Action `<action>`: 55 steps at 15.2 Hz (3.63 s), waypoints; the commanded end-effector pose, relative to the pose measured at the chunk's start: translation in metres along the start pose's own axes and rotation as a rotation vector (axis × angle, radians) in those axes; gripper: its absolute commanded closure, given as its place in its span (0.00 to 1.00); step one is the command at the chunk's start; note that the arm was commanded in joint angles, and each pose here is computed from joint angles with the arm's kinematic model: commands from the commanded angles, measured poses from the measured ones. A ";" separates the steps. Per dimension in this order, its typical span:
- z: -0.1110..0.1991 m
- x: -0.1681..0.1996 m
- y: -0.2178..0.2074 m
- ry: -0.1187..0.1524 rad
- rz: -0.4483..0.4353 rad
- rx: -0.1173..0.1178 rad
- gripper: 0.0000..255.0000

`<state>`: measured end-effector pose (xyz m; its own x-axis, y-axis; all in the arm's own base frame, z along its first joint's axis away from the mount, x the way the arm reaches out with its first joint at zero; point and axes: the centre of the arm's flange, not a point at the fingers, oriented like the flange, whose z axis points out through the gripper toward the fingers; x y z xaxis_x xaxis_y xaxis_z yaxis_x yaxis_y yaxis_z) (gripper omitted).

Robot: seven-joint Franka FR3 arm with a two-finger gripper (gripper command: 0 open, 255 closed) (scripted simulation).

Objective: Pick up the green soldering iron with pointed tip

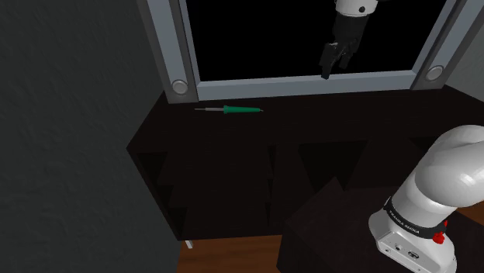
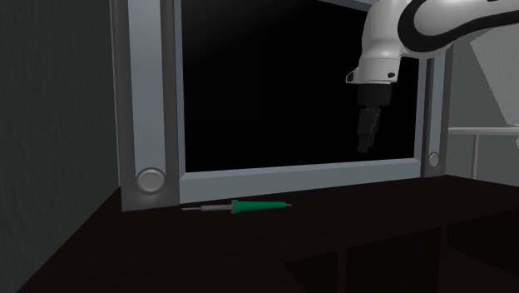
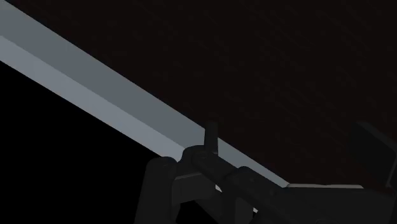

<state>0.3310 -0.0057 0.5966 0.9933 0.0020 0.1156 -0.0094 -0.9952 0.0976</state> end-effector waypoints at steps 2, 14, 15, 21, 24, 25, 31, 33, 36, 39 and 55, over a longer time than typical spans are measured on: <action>0.003 0.010 -0.008 0.001 -0.018 0.002 0.00; 0.036 0.113 -0.118 0.013 -0.237 0.024 0.00; 0.038 0.121 -0.128 0.014 -0.256 0.026 0.00; 0.053 0.162 -0.192 0.021 -0.365 0.037 0.00; 0.060 0.180 -0.225 0.024 -0.420 0.042 0.00; 0.062 0.186 -0.237 0.025 -0.438 0.044 0.00; 0.081 0.204 -0.282 0.029 -0.507 0.051 0.00; 0.092 0.203 -0.283 0.029 -0.507 0.051 0.00; 0.107 0.201 -0.284 0.029 -0.507 0.051 0.00; 0.110 0.200 -0.285 0.029 -0.507 0.051 1.00; 0.074 0.205 -0.281 0.029 -0.507 0.051 1.00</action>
<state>0.5455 0.2672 0.5140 0.8679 0.4879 0.0936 0.4793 -0.8719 0.1005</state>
